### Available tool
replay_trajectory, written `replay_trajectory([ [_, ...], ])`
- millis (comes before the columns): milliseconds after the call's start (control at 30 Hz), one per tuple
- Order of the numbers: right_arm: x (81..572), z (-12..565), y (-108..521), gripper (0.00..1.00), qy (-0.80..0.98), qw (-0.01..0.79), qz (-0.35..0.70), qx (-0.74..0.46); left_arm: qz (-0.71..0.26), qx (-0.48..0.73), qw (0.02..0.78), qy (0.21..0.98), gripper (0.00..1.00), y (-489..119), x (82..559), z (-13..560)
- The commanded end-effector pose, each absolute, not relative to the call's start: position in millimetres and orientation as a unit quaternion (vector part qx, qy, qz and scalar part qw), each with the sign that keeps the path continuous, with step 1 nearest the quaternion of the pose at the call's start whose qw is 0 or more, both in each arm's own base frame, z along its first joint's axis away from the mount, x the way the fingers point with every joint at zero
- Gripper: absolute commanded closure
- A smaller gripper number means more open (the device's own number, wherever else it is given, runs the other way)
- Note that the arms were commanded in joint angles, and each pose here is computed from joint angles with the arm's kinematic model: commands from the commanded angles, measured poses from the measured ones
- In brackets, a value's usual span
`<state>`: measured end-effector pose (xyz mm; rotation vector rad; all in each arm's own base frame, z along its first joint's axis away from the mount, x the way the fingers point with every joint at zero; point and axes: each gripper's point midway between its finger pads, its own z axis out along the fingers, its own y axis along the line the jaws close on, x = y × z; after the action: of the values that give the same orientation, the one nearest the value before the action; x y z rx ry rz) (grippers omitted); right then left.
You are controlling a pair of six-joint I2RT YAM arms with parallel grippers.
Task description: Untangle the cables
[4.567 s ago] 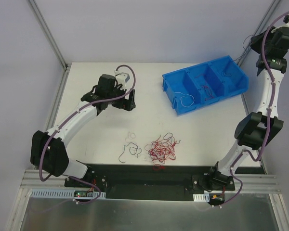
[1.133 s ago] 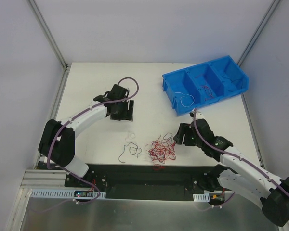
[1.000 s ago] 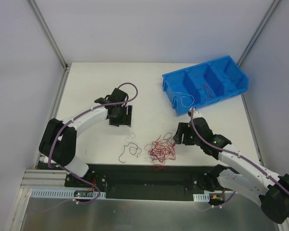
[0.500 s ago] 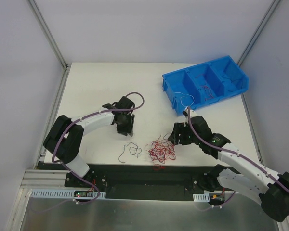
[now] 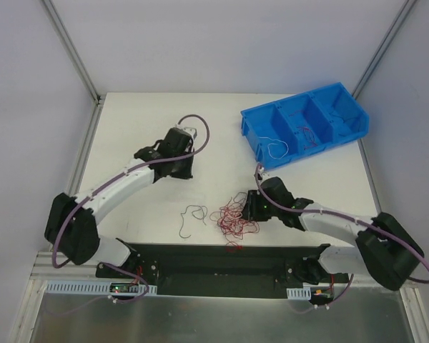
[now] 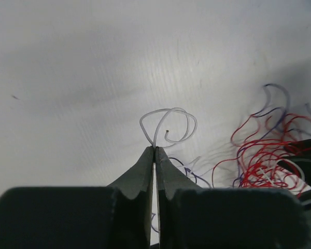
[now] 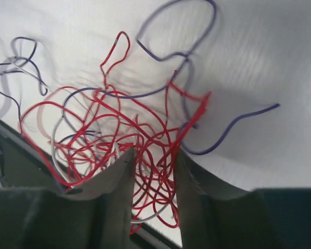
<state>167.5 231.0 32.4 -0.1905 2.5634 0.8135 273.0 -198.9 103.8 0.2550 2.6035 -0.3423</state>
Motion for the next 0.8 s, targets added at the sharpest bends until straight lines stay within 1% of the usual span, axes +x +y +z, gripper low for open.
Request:
replay_trajectory([
  [0, 218.4, 55.1, 273.3, 0.71, 0.898, 0.281, 0.335, -0.041, -0.108, 0.099, 0.438, 0.887, 1.00, -184.4, 313.0, 229.6],
  [67, 236.6, 53.4, 282.6, 0.80, 0.898, 0.295, 0.324, -0.040, -0.107, 0.079, 0.498, 0.857, 1.00, -175.3, 319.0, 279.0],
  [100, 248.3, 55.4, 285.4, 0.82, 0.897, 0.308, 0.314, -0.042, -0.115, 0.071, 0.524, 0.841, 1.00, -173.4, 320.9, 302.7],
  [267, 285.8, 50.3, 273.4, 0.85, 0.916, 0.334, 0.214, -0.061, -0.182, 0.069, 0.613, 0.766, 1.00, -177.9, 311.9, 401.0],
  [400, 297.4, 47.4, 258.7, 0.84, 0.924, 0.324, 0.196, -0.052, -0.225, 0.062, 0.662, 0.713, 1.00, -172.7, 293.7, 454.5],
  [467, 298.3, 51.0, 255.0, 0.78, 0.923, 0.319, 0.206, -0.058, -0.244, 0.058, 0.677, 0.692, 1.00, -172.5, 287.9, 468.8],
  [600, 290.6, 84.8, 248.8, 0.60, 0.914, 0.329, 0.202, -0.125, -0.285, 0.071, 0.675, 0.677, 1.00, -185.5, 281.2, 479.3],
  [633, 292.0, 98.9, 245.6, 0.56, 0.909, 0.340, 0.198, -0.133, -0.290, 0.073, 0.671, 0.678, 1.00, -188.6, 282.0, 478.2],
  [700, 298.2, 136.4, 240.7, 0.40, 0.891, 0.385, 0.192, -0.142, -0.300, 0.074, 0.666, 0.679, 1.00, -193.5, 282.8, 476.5],
  [767, 300.7, 169.5, 240.9, 0.31, 0.873, 0.417, 0.205, -0.145, -0.304, 0.073, 0.663, 0.681, 1.00, -196.2, 284.7, 474.6],
])
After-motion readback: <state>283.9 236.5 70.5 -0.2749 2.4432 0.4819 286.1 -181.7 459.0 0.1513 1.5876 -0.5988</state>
